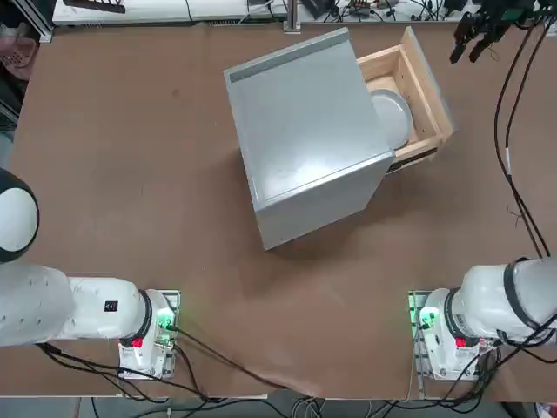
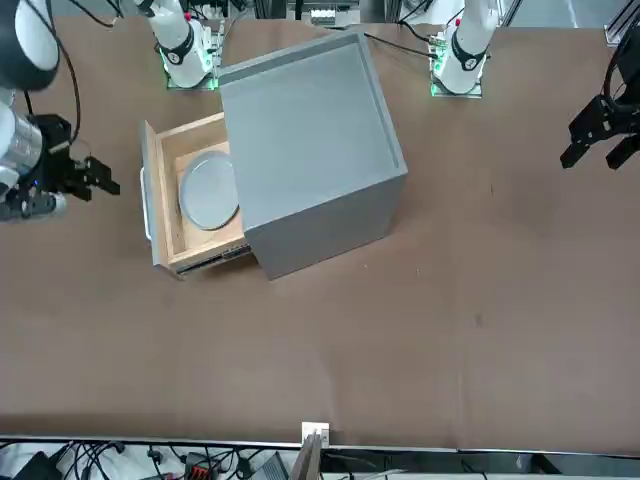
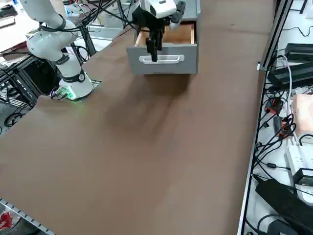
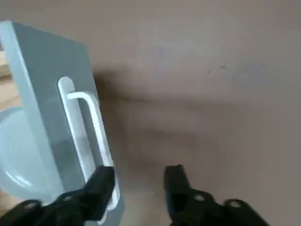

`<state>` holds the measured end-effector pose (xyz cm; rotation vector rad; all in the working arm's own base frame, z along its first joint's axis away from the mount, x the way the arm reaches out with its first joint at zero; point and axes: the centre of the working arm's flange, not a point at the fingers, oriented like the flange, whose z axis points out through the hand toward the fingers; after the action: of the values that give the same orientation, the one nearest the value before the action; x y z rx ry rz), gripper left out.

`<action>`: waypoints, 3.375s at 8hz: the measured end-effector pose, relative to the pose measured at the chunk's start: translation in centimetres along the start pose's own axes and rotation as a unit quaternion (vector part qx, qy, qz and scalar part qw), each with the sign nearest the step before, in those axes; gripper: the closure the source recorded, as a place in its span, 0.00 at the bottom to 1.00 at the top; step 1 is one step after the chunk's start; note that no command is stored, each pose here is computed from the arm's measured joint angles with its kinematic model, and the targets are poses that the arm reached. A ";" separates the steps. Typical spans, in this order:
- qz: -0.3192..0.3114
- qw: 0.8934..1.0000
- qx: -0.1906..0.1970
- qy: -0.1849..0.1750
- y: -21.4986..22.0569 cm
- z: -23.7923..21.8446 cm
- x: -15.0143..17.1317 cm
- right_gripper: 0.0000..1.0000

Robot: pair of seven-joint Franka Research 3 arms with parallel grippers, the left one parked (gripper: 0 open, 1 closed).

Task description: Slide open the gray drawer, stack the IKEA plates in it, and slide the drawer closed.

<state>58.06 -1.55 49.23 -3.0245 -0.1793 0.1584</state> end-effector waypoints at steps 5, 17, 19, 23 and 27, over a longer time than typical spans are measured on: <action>-0.031 0.999 0.012 -0.013 0.0 6.8 2.2 0.85; 0.015 0.992 0.106 -0.062 -14.1 10.5 1.7 1.00; 0.014 0.992 0.099 -0.079 -19.4 11.7 0.6 1.00; 0.014 0.992 0.091 -0.086 -22.8 12.0 -0.4 1.00; 0.012 0.994 0.085 -0.073 -22.6 11.2 0.1 0.99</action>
<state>54.37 21.86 40.70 -2.8475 -0.1328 0.3770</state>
